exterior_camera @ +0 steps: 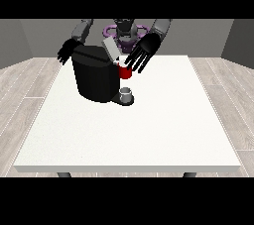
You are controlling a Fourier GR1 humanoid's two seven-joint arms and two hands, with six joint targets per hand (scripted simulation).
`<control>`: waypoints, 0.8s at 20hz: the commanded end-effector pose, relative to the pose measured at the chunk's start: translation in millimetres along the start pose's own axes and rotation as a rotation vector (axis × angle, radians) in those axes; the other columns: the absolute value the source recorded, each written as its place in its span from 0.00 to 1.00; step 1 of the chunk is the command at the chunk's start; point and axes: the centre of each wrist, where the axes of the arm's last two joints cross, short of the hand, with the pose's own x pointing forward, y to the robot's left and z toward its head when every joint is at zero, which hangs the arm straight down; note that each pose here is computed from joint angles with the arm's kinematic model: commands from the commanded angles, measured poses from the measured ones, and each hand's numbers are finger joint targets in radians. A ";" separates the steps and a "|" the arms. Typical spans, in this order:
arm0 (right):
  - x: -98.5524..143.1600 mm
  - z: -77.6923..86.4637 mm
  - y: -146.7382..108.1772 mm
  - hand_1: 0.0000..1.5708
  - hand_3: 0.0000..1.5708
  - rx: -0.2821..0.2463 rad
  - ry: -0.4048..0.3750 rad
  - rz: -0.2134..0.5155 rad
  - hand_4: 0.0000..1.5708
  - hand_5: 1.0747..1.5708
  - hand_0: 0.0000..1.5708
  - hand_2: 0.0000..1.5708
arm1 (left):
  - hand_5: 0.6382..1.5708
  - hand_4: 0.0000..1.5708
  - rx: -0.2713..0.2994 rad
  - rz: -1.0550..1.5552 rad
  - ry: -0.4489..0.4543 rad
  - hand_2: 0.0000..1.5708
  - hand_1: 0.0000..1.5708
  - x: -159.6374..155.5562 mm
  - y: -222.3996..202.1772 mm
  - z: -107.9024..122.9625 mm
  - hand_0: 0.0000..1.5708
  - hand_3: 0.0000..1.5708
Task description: Insert the coffee pod into the coffee machine and close the lid
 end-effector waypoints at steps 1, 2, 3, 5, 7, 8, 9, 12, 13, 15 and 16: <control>-7.9 9.9 -4.2 0.00 0.00 0.027 0.018 0.000 0.24 1.00 0.00 0.00 | 1.00 0.00 -0.010 0.001 0.015 0.00 0.00 -12.3 -0.5 5.2 0.00 0.00; 6.3 3.6 10.4 0.00 0.00 0.010 0.024 0.001 0.24 1.00 0.00 0.00 | 1.00 0.00 -0.040 0.000 0.028 0.00 0.00 -12.9 -0.7 4.4 0.00 0.00; -13.7 10.4 -12.7 0.00 0.00 0.002 0.039 0.004 0.27 1.00 0.00 0.00 | 1.00 0.00 -0.024 -0.008 0.011 0.00 0.00 -8.4 -4.9 4.4 0.00 0.00; -16.8 12.8 -5.6 0.00 0.00 0.000 0.013 0.005 0.26 1.00 0.00 0.00 | 1.00 0.00 -0.012 -0.011 0.010 0.00 0.00 -3.4 -0.7 2.3 0.00 0.00; -9.5 11.8 -1.6 0.00 0.00 0.016 0.056 0.010 0.25 1.00 0.00 0.00 | 1.00 0.00 -0.050 0.024 0.028 0.00 0.00 -13.4 -5.2 5.8 0.00 0.00; -21.4 12.5 -24.5 0.00 0.00 -0.031 0.087 0.003 0.24 1.00 0.00 0.00 | 1.00 0.00 -0.049 0.009 0.037 0.00 0.00 4.3 -12.1 -0.9 0.00 0.00; -24.8 17.4 -29.2 0.00 0.00 -0.024 0.078 0.019 0.27 1.00 0.00 0.00 | 1.00 0.00 -0.057 0.012 0.019 0.00 0.00 -2.7 -36.4 3.4 0.00 0.00; -30.7 25.2 -21.5 0.00 0.00 -0.056 0.105 -0.019 0.25 1.00 0.00 0.00 | 1.00 0.00 -0.083 0.095 0.038 0.00 0.00 -9.9 -65.0 8.5 0.00 0.00; -27.3 29.9 -20.0 0.00 0.00 -0.010 0.082 -0.022 0.28 1.00 0.00 0.00 | 1.00 0.00 -0.062 0.110 0.054 0.00 0.00 -23.2 -54.6 13.4 0.00 0.00; -48.0 40.9 -28.1 0.00 0.00 -0.081 0.157 0.011 0.27 1.00 0.00 0.00 | 1.00 0.00 -0.135 0.186 0.019 0.00 0.00 -7.6 -84.1 11.0 0.00 0.00; -45.6 45.3 -34.1 0.00 0.00 -0.066 0.137 -0.014 0.27 1.00 0.00 0.00 | 1.00 0.00 -0.065 0.341 0.067 0.00 0.00 -26.9 -77.1 16.8 0.00 0.00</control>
